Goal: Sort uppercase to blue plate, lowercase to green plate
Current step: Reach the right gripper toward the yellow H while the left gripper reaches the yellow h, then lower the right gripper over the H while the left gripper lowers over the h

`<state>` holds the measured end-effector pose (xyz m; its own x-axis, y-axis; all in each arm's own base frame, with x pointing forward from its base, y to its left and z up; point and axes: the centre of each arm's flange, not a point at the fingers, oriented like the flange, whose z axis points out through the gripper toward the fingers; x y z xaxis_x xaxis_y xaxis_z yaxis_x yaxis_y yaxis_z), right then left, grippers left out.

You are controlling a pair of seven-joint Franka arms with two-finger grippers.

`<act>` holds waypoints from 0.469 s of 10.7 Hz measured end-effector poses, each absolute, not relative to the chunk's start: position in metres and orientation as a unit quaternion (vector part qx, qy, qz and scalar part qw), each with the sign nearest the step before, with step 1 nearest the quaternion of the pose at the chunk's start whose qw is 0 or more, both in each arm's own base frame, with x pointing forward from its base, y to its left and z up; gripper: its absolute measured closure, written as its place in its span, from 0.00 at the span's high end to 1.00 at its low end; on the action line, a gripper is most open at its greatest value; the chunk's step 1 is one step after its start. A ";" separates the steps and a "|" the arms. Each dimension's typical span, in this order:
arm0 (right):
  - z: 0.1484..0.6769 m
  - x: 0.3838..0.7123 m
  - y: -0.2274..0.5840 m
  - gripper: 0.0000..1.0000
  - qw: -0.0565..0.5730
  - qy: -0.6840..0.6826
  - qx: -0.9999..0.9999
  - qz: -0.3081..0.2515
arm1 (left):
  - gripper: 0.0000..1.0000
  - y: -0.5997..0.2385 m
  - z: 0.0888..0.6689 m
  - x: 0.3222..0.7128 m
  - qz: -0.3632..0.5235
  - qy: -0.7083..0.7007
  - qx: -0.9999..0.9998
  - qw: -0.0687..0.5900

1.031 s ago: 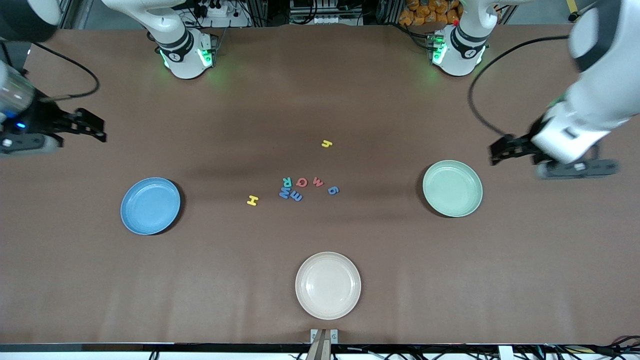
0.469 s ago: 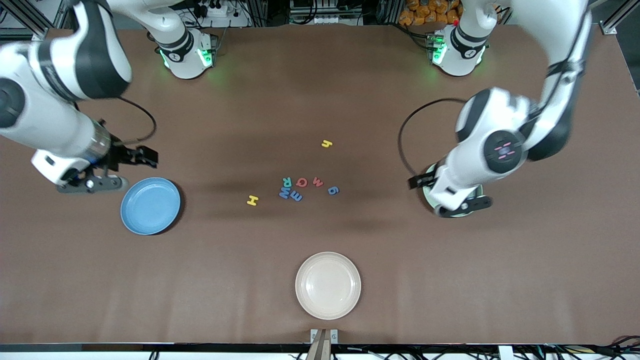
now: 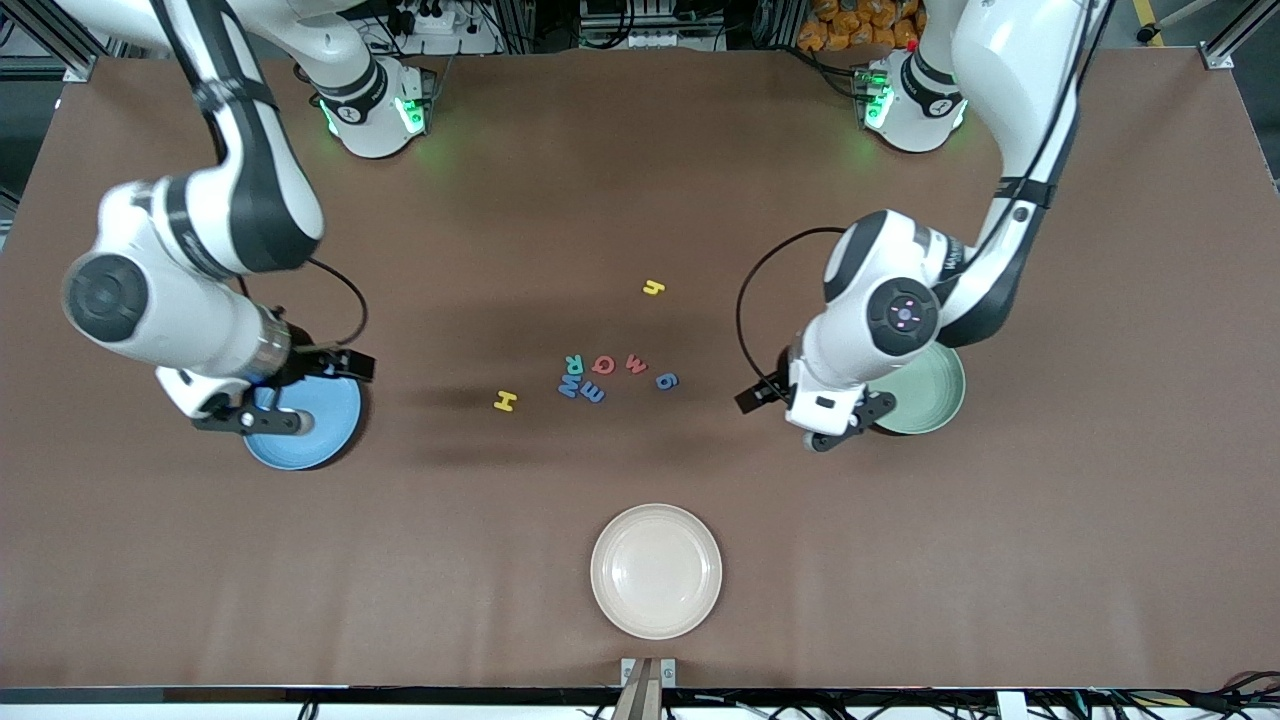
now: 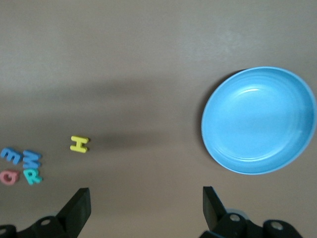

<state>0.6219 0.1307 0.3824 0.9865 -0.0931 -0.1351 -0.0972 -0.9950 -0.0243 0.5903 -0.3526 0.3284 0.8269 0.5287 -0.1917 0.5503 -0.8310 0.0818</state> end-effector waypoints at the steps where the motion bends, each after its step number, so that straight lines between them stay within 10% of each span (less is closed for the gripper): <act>1: 0.368 0.623 0.144 1.00 0.012 0.058 -0.996 0.069 | 1.00 -0.370 0.322 0.581 -0.087 0.299 0.948 0.062; 5: 0.322 0.627 0.157 1.00 0.001 0.081 -0.994 0.080 | 1.00 -0.448 0.271 0.563 -0.083 0.360 0.925 0.086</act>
<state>0.6269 0.1570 0.3220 0.9741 -0.1607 -0.1588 -0.1611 -0.9869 0.0107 0.5632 -0.4479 0.2715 0.7271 0.6517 -0.2158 0.6803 -0.7261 0.0993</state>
